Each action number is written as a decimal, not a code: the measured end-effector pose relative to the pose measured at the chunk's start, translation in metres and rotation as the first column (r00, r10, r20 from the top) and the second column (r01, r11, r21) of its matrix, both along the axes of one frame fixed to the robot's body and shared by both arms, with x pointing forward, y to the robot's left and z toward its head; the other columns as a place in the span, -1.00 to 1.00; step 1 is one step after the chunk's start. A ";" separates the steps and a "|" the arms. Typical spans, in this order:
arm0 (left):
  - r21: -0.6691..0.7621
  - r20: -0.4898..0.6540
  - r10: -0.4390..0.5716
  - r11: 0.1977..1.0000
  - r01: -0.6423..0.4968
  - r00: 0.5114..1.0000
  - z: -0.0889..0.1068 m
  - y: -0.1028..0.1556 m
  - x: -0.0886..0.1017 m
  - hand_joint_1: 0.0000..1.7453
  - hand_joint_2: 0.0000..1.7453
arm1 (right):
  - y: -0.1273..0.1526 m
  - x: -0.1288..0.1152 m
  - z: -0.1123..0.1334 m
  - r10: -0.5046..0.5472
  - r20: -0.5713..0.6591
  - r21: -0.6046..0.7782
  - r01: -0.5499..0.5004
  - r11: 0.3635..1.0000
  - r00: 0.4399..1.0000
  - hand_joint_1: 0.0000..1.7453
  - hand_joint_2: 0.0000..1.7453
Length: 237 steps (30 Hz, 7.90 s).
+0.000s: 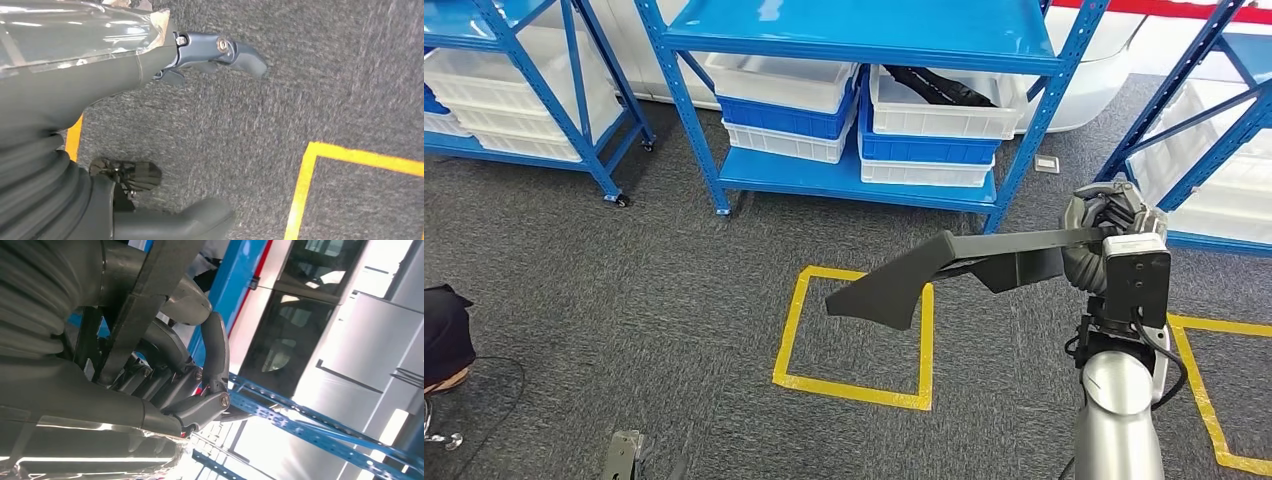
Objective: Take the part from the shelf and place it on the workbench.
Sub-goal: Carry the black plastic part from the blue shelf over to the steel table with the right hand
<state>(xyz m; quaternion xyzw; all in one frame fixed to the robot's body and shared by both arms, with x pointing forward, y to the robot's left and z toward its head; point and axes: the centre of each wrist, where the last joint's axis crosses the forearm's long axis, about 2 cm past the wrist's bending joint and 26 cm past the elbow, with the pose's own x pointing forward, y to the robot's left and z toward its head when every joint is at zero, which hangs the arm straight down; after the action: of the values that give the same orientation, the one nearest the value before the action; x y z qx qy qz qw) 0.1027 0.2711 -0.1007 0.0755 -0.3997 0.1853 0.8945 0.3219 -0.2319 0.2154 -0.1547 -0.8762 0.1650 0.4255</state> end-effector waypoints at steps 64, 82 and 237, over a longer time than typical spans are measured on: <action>0.008 0.011 0.076 0.997 -0.076 0.997 -0.003 0.002 -0.014 -1.00 1.00 | 0.015 0.028 0.010 0.006 -0.001 -0.037 -0.006 0.999 1.000 1.00 1.00; 0.014 -0.001 0.108 0.994 -0.108 0.994 -0.005 0.007 -0.024 -1.00 1.00 | 0.006 0.030 -0.001 -0.020 -0.032 -0.077 0.017 0.997 0.999 1.00 1.00; -0.291 -0.245 -0.076 0.957 0.002 0.966 -0.009 -0.011 -0.050 -1.00 1.00 | 0.029 0.008 -0.046 0.032 -0.163 0.044 -0.026 0.999 0.986 1.00 1.00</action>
<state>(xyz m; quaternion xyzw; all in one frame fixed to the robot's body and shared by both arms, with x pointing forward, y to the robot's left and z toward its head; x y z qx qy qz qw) 0.0528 0.2602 -0.1093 -0.0405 -0.2520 0.2126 0.9432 0.3298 -0.2033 0.1693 -0.1190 -0.8437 0.1651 0.4967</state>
